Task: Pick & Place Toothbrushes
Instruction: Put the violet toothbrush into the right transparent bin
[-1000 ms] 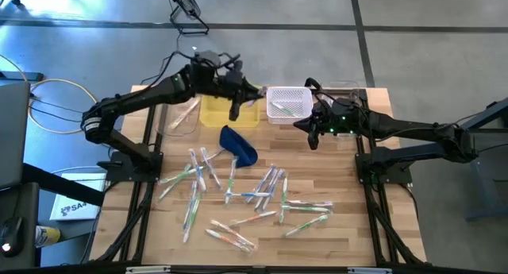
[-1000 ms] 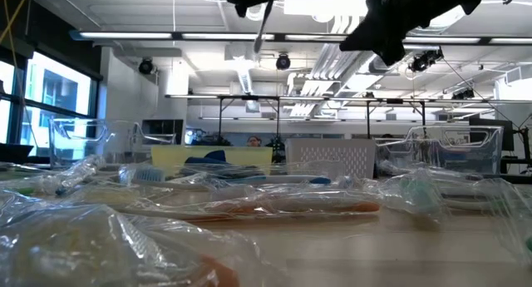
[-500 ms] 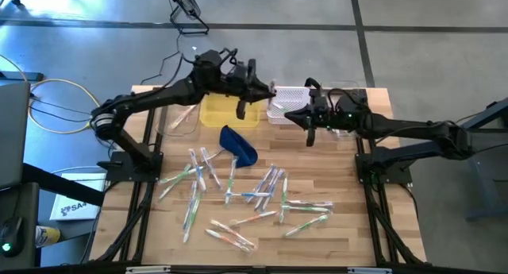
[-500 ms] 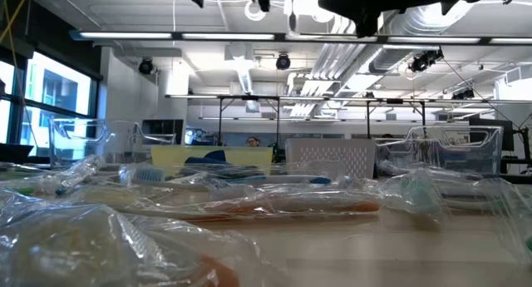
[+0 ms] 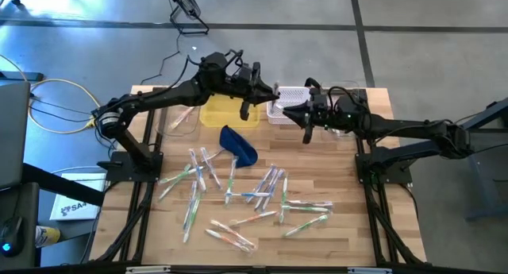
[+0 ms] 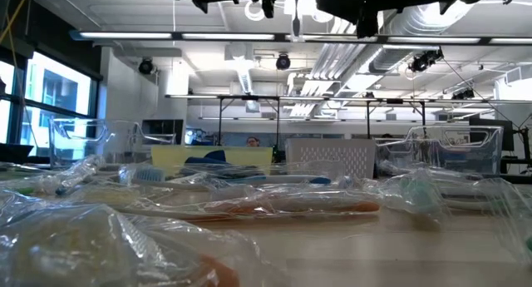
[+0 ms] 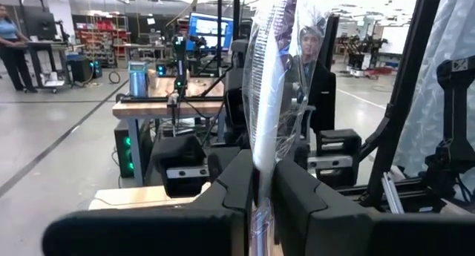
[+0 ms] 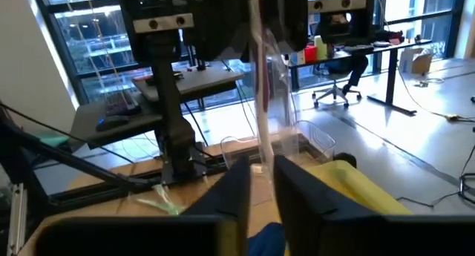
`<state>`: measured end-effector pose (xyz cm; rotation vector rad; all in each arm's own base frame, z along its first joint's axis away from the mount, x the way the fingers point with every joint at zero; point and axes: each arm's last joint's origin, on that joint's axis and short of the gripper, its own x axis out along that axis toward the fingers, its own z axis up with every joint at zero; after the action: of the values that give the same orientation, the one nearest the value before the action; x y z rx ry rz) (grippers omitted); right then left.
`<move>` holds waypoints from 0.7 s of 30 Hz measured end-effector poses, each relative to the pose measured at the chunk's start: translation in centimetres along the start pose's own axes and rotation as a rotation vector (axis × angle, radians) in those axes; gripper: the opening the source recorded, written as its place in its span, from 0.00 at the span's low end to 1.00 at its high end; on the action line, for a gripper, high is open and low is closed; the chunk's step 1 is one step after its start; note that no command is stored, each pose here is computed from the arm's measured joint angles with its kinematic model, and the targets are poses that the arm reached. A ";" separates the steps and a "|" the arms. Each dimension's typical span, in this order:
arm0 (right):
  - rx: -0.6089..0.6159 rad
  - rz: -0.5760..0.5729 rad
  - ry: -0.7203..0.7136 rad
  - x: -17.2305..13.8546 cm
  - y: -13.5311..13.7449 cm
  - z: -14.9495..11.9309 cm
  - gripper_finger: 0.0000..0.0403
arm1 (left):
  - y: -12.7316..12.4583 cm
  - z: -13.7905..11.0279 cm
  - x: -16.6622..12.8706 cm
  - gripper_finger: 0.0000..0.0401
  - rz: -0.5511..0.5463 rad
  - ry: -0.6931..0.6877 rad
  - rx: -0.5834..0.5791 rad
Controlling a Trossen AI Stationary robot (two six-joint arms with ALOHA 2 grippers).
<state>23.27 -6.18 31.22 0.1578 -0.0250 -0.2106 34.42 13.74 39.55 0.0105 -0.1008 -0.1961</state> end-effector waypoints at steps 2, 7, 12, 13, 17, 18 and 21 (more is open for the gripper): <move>0.014 -0.001 0.002 0.3 -0.1 -0.2 0.25 | 0.0 0.0 0.0 0.07 0.000 -0.001 0.000; 0.028 0.016 -0.008 1.4 0.1 -0.9 0.42 | -0.4 0.0 0.3 0.07 0.005 -0.003 0.001; 0.005 0.035 -0.042 2.7 0.5 -1.5 0.47 | -0.8 -0.5 0.9 0.07 0.015 0.013 0.005; 0.002 0.032 -0.049 2.8 0.6 -1.6 0.47 | -0.8 -0.6 0.9 0.07 0.018 0.015 0.004; -0.004 0.000 -0.072 3.2 0.4 -1.7 0.45 | -1.0 -0.8 1.3 0.07 0.016 0.012 0.005; -0.005 -0.007 -0.070 3.2 0.4 -1.8 0.44 | -1.0 -0.9 1.3 0.07 0.016 0.019 0.001; -0.007 -0.008 -0.076 3.2 0.4 -1.7 0.40 | -1.0 -0.9 1.3 0.07 0.014 0.020 0.000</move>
<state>26.58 -6.19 29.60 0.1428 -0.0992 -0.2245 35.60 12.53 38.77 0.0112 -0.0805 -0.1816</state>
